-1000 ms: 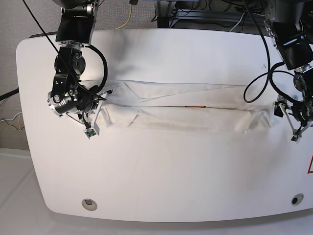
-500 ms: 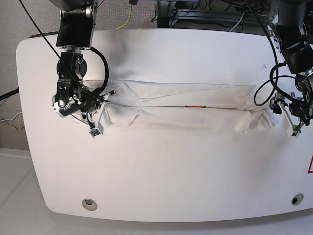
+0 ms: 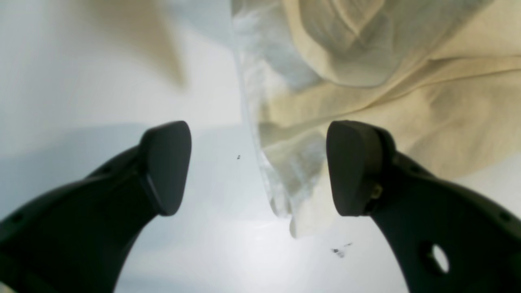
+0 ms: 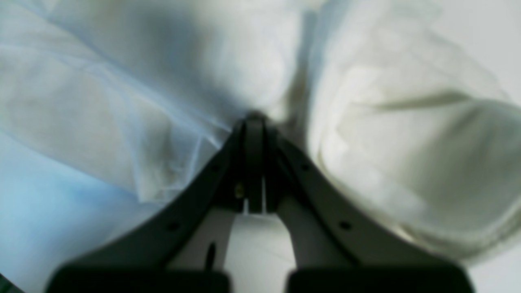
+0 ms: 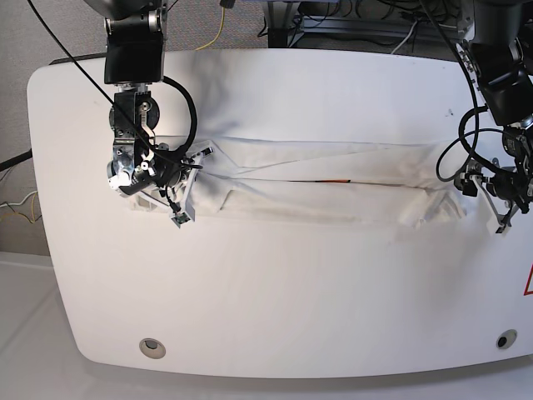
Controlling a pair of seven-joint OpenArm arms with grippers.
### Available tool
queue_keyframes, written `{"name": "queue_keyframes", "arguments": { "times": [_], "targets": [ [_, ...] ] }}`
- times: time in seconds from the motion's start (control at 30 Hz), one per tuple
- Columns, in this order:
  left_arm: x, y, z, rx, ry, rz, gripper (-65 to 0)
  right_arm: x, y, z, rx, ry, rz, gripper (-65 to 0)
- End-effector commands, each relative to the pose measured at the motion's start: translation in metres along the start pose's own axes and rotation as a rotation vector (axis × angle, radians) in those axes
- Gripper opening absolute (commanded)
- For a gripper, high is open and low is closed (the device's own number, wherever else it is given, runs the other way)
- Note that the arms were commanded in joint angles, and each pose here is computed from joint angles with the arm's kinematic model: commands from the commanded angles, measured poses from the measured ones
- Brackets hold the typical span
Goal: Fold the T-shirt properly
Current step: 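Lower the left gripper onto the band end and grasp it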
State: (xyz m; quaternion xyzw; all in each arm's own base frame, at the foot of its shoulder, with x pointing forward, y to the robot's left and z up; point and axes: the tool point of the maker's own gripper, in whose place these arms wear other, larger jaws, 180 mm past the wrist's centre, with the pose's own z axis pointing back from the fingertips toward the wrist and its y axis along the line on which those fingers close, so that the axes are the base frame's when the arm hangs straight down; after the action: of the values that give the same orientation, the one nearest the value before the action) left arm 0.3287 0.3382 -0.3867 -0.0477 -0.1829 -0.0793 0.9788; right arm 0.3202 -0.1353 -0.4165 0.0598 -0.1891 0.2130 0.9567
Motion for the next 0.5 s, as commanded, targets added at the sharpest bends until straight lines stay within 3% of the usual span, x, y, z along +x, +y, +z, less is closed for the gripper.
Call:
{"name": "queue_keyframes", "arguments": {
  "times": [0.0,0.23,0.47],
  "targets": [
    [0.017,0.006,0.012,0.003,-0.059,-0.001,-15.3,0.013,-0.002,0.001,-0.002,-0.028,0.004,-65.0],
    [0.023,-0.001,0.013,-0.034,-0.092,0.009,-15.3,0.008,0.002,-0.021,0.014,0.026,-0.033,-65.0],
    [0.009,0.007,0.008,-0.043,-0.053,0.042,-15.3,0.001,0.008,-0.032,0.032,0.042,-0.037,-65.0]
  ]
}}
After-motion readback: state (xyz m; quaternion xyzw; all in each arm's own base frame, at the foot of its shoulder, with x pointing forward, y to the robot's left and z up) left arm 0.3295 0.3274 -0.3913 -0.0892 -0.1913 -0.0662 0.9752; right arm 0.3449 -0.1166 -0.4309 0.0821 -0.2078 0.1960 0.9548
